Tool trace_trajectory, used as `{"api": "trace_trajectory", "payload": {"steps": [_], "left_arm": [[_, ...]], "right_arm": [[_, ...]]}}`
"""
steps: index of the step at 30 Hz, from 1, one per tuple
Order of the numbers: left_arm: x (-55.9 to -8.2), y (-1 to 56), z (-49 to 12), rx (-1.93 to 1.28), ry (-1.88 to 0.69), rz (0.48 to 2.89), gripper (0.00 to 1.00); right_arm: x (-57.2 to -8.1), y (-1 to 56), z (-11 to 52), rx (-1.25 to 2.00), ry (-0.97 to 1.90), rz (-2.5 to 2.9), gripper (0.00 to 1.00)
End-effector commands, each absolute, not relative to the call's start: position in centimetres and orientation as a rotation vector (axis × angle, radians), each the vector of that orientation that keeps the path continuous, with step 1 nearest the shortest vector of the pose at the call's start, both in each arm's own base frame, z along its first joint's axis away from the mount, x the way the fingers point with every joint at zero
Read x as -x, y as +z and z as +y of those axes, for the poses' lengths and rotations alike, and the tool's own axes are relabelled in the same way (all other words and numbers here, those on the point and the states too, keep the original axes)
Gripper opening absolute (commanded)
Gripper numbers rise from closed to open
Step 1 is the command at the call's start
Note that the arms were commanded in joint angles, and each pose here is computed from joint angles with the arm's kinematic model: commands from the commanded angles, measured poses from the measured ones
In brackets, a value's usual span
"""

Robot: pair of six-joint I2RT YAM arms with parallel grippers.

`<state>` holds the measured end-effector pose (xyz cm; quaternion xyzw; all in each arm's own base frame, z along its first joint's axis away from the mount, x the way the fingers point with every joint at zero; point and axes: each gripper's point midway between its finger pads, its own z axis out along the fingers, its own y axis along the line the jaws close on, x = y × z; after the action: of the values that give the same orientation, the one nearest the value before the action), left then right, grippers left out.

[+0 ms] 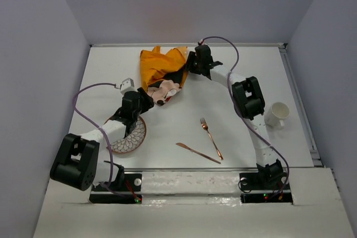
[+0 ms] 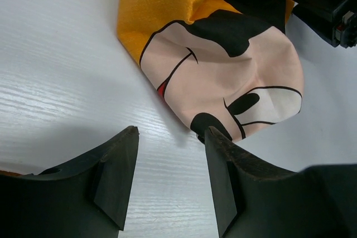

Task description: Set the dinner table for one person

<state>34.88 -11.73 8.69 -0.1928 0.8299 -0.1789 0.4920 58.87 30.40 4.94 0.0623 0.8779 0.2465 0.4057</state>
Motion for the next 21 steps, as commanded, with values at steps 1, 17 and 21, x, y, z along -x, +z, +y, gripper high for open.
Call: {"api": "trace_trajectory", "payload": {"steps": [1,17,21], "left_arm": [[-36.0,10.3,-11.5,0.477,-0.501,1.940,0.61],[-36.5,11.1,-10.0,0.516,-0.562,1.891,0.60],[-36.7,10.2,-9.4,0.518,-0.546,1.916,0.60]], "right_arm": [[-58.1,4.0,31.0,-0.142,0.555,2.298,0.51],[-56.8,1.5,31.2,-0.140,0.505,2.429,0.15],[-58.0,3.3,30.3,-0.142,0.481,2.356,0.00]]}}
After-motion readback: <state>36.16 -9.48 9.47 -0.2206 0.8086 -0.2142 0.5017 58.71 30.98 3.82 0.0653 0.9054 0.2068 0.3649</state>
